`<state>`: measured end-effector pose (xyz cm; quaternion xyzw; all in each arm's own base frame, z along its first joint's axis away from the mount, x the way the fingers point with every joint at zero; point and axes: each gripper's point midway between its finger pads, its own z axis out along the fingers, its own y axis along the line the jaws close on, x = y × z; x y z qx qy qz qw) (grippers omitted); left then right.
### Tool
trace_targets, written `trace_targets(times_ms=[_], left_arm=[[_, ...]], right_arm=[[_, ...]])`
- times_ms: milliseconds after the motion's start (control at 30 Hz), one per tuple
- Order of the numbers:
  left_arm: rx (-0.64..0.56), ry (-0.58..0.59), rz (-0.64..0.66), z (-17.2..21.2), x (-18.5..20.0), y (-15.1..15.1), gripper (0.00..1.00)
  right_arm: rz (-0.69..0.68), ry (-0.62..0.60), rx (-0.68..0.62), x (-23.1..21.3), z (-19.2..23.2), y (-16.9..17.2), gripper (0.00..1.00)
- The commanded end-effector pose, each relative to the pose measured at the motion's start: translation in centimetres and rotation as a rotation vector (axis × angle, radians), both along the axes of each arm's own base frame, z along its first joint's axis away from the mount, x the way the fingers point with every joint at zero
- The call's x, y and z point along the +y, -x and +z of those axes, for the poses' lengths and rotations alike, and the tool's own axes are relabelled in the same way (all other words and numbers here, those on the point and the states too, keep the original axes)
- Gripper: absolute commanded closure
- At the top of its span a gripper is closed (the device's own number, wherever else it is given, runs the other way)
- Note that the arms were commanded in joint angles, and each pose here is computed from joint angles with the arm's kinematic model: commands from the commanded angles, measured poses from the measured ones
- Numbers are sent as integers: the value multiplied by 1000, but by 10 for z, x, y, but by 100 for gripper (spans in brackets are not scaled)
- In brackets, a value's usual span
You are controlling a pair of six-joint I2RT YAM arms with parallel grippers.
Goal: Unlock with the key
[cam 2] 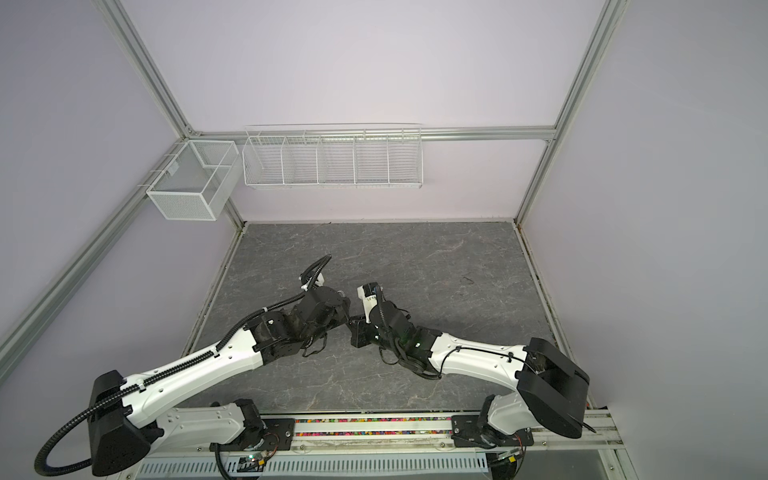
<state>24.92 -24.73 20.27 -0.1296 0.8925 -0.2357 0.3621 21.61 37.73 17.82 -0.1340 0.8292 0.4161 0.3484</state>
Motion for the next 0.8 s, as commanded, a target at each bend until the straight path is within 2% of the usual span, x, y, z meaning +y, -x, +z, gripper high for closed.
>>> trace_targets(times_ms=[0, 300, 567, 767], left_arm=[[22, -6, -47, -5, -7, 5, 100], [-5, 0, -25, 2, -1, 4, 100], [-9, -9, -24, 1, 0, 3, 100], [15, -28, -50, -7, 0, 8, 100]], right_arm=[[26, -104, -66, 15, 38, -5, 93], [44, -99, -26, 19, 23, 0, 93], [83, -96, -29, 26, 27, 6, 93], [42, -108, -39, 13, 32, -5, 93]])
